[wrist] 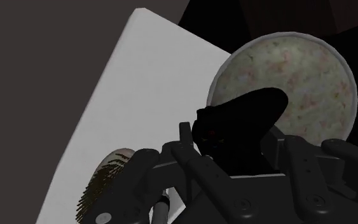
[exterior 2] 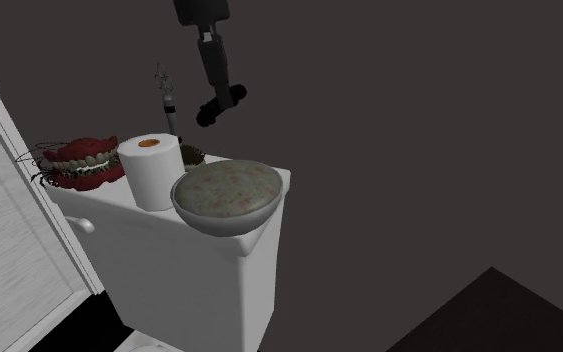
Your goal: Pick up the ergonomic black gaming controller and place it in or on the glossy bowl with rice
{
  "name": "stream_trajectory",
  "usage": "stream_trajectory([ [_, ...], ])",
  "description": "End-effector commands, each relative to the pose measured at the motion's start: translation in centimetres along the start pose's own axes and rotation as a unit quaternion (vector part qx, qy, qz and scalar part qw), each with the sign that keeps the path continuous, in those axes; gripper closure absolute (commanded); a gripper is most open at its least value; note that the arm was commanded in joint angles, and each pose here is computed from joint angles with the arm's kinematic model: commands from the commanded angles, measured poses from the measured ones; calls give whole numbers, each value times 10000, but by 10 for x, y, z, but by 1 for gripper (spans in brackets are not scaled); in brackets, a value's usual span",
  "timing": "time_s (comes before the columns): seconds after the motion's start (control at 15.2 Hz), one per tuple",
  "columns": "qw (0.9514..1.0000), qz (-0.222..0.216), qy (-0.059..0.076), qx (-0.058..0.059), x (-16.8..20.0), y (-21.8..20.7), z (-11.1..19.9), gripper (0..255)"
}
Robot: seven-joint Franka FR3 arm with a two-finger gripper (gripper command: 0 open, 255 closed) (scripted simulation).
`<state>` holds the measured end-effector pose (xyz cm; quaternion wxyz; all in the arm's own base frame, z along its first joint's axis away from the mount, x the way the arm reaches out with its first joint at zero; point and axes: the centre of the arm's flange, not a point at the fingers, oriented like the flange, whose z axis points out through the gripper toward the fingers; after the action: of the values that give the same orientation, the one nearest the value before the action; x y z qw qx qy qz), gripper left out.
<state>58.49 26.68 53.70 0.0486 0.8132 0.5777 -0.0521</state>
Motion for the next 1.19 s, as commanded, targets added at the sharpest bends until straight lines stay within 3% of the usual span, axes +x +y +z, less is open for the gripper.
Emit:
stream_trajectory([
  [0.0,10000,3,-3,-2,-4,-25,-2,255],
  [0.26,10000,3,-3,-2,-8,-80,-7,255],
  [1.12,10000,3,-3,-2,2,-81,61,255],
])
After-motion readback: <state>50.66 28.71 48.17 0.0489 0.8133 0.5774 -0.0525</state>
